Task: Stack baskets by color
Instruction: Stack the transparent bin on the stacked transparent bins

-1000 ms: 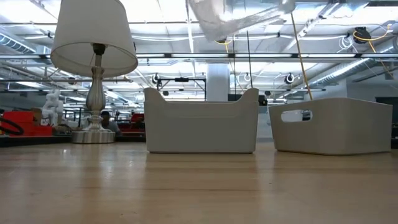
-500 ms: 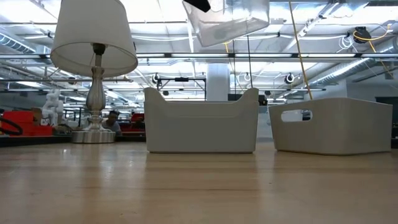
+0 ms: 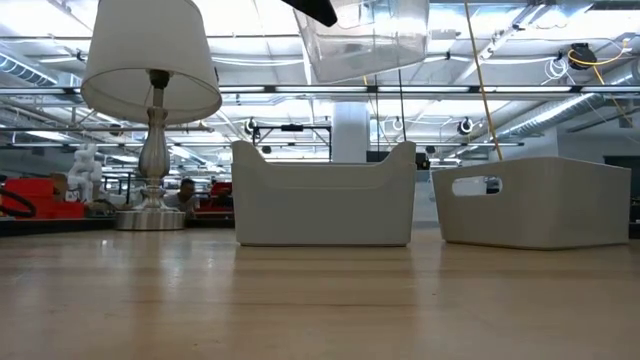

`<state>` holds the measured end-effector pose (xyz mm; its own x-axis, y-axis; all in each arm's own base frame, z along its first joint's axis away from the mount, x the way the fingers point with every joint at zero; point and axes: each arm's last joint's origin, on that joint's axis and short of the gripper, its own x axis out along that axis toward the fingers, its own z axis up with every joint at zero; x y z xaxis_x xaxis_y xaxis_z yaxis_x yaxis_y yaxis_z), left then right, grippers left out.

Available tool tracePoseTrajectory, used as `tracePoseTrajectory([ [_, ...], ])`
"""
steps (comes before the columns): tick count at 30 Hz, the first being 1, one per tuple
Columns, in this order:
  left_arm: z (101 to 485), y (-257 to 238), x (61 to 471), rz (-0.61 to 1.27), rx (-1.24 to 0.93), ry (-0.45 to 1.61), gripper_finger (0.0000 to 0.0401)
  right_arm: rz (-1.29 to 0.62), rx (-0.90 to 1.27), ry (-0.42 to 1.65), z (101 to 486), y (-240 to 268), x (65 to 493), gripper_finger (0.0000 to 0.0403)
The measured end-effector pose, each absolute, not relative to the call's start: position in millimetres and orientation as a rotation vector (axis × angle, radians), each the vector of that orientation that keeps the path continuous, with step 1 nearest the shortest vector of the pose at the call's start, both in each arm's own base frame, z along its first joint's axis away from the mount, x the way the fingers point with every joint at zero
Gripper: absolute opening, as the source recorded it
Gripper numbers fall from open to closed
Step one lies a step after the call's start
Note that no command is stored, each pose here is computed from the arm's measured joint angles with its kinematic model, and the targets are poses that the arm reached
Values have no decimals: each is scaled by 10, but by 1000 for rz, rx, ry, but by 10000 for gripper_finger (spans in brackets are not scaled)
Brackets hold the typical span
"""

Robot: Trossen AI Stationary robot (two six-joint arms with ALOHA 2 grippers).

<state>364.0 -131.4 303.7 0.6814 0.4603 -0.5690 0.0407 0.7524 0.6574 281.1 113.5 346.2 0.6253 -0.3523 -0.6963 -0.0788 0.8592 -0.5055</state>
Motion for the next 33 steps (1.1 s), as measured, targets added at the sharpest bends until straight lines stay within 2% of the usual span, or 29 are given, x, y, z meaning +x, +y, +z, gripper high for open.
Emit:
tracePoseTrajectory([
  [7,3037,-1319,3643,257,697,795,5,-77,-539,931,3439,1168,2783,91],
  [15,3041,-1252,3672,275,685,796,10,-124,-571,968,3377,1138,2755,139],
  [18,3044,-1249,3676,278,683,792,5,-166,-607,966,3348,1119,2756,142],
  [22,3054,-1254,3689,268,709,781,14,-213,-662,969,3332,1083,2757,109],
  [29,3098,-1266,3730,257,788,743,9,-196,-744,987,3328,1067,2753,15],
  [33,3114,-1268,3747,246,825,730,10,-191,-760,996,3327,1050,2756,9],
])
